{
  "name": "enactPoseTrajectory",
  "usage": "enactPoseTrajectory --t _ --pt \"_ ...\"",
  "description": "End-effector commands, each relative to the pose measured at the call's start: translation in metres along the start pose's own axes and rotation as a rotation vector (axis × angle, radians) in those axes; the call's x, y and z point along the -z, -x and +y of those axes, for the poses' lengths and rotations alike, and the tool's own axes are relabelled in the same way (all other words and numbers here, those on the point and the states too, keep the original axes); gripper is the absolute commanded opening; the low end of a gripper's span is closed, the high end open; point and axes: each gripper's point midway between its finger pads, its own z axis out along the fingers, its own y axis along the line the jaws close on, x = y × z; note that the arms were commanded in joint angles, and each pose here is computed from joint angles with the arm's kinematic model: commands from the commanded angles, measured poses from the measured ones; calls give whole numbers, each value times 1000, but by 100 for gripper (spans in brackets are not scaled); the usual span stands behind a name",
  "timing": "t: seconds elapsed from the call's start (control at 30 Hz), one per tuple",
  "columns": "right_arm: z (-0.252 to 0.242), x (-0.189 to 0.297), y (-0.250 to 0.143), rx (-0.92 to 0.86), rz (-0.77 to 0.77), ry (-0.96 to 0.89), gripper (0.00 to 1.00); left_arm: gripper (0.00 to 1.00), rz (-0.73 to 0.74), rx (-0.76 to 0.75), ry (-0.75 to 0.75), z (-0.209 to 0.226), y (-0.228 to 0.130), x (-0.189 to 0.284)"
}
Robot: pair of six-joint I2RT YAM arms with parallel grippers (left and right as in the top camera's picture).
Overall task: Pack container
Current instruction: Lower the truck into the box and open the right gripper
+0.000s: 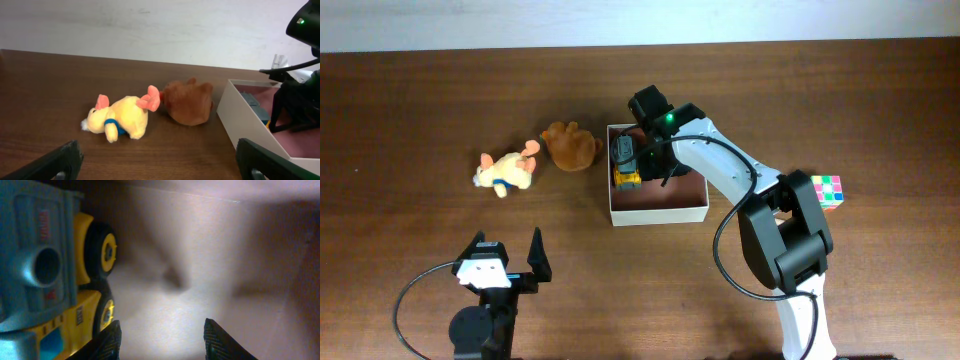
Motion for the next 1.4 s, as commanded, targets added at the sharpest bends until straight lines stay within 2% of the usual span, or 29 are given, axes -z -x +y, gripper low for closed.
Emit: enactPoseTrajectory --t 0.0,0.5,1.03,1.37 --pt "6 -4 -5 -15 29 53 49 100 -4 -16 -7 -1 0 0" --pt "12 -3 7 -26 -12 97 48 100 -4 -16 -7 -1 0 0" --pt "-60 -2 26 -151 -31 18 48 100 -3 -16 -7 -1 0 0" --pt "-67 -2 26 -242 -30 -3 47 99 -3 -16 -7 -1 0 0"
